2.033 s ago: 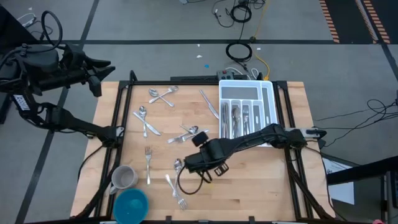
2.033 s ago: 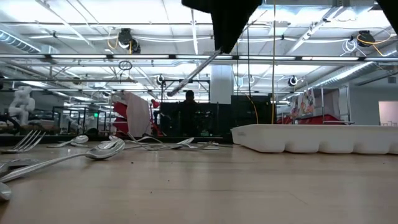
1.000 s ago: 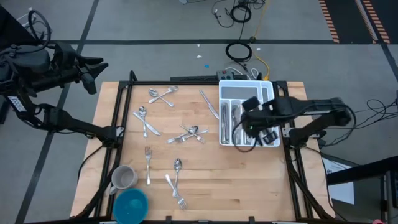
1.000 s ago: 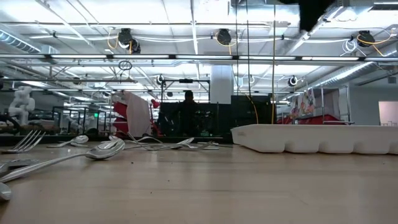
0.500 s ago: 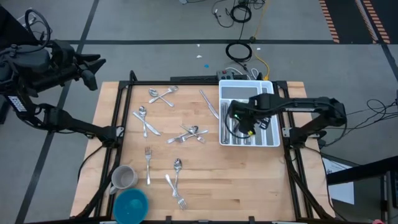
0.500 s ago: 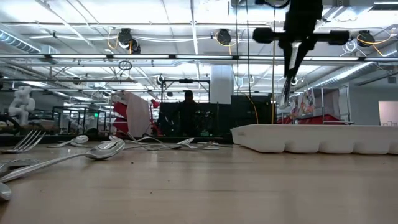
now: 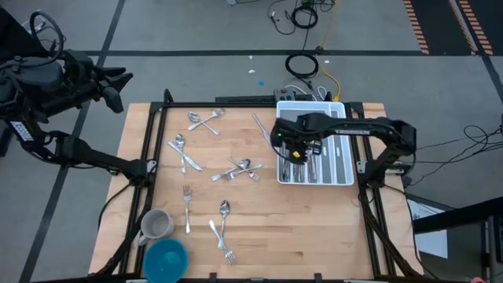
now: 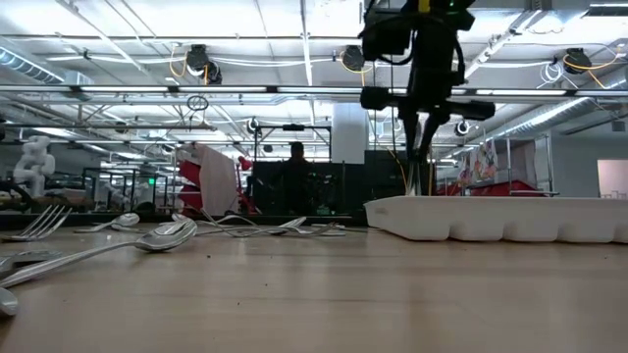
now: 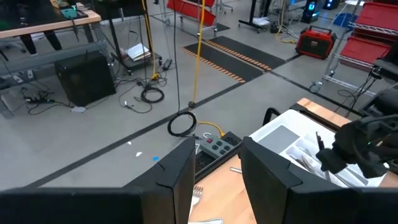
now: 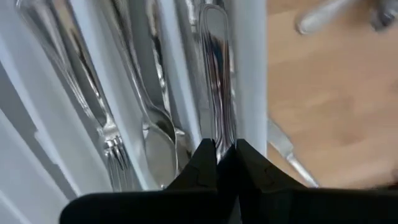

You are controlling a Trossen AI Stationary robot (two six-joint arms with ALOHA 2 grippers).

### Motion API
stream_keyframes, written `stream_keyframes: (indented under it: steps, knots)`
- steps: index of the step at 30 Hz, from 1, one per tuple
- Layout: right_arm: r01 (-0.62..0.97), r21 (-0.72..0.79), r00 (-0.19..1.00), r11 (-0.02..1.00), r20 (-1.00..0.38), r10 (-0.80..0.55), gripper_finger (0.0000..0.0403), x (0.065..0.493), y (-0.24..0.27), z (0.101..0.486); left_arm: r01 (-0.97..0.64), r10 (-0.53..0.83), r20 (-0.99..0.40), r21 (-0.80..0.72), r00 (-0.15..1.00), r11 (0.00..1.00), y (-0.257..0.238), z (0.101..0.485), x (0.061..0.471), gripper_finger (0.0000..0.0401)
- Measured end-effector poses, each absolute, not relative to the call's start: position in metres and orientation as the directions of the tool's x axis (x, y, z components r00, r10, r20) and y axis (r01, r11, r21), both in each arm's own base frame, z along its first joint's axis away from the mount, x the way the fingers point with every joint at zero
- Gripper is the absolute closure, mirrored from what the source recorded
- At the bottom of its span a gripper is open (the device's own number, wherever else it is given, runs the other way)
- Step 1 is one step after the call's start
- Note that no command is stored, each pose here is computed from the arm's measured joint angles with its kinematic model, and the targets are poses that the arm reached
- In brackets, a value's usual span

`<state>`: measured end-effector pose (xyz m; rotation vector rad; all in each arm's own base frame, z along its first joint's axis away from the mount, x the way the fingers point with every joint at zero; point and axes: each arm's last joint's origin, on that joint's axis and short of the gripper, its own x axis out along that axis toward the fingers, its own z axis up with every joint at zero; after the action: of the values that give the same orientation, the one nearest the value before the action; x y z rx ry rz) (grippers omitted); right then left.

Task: Sort silverware
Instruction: Put the table knife into the silverware tray, then put the spoon into the silverware tray

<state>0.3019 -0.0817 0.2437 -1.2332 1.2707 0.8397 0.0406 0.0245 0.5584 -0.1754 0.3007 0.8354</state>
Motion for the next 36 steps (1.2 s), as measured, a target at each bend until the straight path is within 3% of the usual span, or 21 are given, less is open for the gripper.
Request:
stream_keyframes:
  steps: [11,26,30,36]
  knots:
    - [-0.993,-0.11,0.111,0.052,-0.994,0.011,0.0402,0.316,-0.087,0.21,-0.753,0.704,-0.329,-0.033,0.629,0.657,0.025,0.558,0.04,0.0269]
    - [-0.986,-0.082,0.095,0.148,-0.992,0.079,0.0402,0.332,-0.108,0.167,-0.773,0.728,-0.321,-0.022,0.606,0.634,0.025,0.559,0.04,0.0269]
    - [-0.966,-0.078,0.099,0.245,-0.992,0.074,0.0365,0.331,-0.114,0.165,-0.773,0.728,-0.321,-0.021,0.606,0.634,0.025,0.559,0.04,0.0269]
    - [-0.944,-0.086,0.097,0.318,-0.995,0.018,0.0273,0.331,-0.118,0.166,-0.773,0.728,-0.321,-0.021,0.606,0.634,0.025,0.559,0.04,0.0269]
